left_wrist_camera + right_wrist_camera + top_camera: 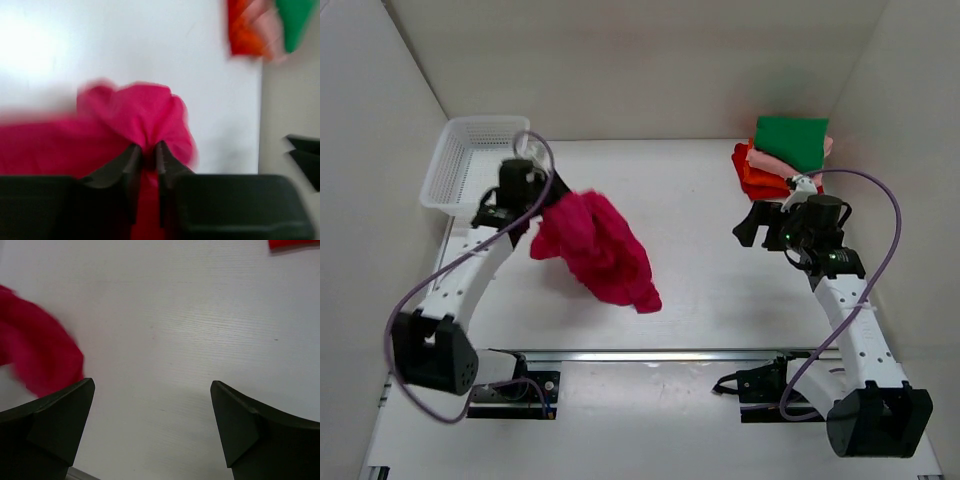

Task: Fold and stack the t-shirts
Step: Move the tshirt to the center of the board

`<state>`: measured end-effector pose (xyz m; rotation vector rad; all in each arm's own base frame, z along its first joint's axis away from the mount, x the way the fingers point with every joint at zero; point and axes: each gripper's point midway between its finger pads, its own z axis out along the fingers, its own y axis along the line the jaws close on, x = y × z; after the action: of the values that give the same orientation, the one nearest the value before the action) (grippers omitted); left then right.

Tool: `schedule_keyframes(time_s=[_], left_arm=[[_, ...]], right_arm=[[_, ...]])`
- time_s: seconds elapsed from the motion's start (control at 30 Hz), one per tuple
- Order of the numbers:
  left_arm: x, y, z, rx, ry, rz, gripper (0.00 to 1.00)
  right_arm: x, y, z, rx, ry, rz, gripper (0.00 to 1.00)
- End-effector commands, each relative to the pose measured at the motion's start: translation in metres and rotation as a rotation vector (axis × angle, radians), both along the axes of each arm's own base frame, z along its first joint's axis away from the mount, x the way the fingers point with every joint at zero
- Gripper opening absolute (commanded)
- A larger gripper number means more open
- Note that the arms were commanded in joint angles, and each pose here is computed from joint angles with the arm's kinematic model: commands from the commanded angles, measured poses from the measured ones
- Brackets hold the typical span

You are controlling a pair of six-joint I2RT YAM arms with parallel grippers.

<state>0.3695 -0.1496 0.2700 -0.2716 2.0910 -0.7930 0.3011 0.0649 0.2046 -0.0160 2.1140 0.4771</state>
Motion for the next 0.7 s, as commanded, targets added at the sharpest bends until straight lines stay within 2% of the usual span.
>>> schedule_keyframes(time_s=[0.0,0.03,0.1,0.13,0.27,0.4,0.43,0.5,0.67], left_arm=[[-0.039,-0.027,-0.075,-0.161,0.194,-0.165,0.32],[-0.042,-0.028,-0.08,-0.16,0.193,-0.166,0.35],[-0.052,-0.023,-0.082,-0.082,0.143,-0.131,0.47],[-0.055,-0.021,-0.079,-0.055,0.116,-0.134,0.49],[-0.078,-0.002,-0.085,0.053,0.123,-0.115,0.5],[-0.108,0.015,-0.116,0.163,0.147,-0.095,0.49],[-0.113,0.022,-0.126,0.188,0.153,-0.064,0.48],[-0.118,0.028,-0.141,0.234,0.151,-0.039,0.5],[-0.118,0.053,-0.176,0.357,0.181,0.027,0.52]], right_arm=[[0.005,0.021,-0.001,0.047,-0.007,0.051,0.99],[0.003,0.027,-0.003,0.056,-0.003,0.066,0.99],[0.003,0.035,-0.01,0.065,0.012,0.077,0.99],[0.002,0.039,-0.015,0.07,0.021,0.082,0.99],[-0.006,0.067,-0.037,0.103,0.086,0.155,0.99],[-0.023,0.12,-0.06,0.082,0.135,0.256,0.99],[-0.027,0.137,-0.066,0.077,0.14,0.29,0.96],[-0.031,0.165,-0.071,0.086,0.156,0.327,0.84],[-0.042,0.205,-0.099,0.024,0.225,0.403,0.8]])
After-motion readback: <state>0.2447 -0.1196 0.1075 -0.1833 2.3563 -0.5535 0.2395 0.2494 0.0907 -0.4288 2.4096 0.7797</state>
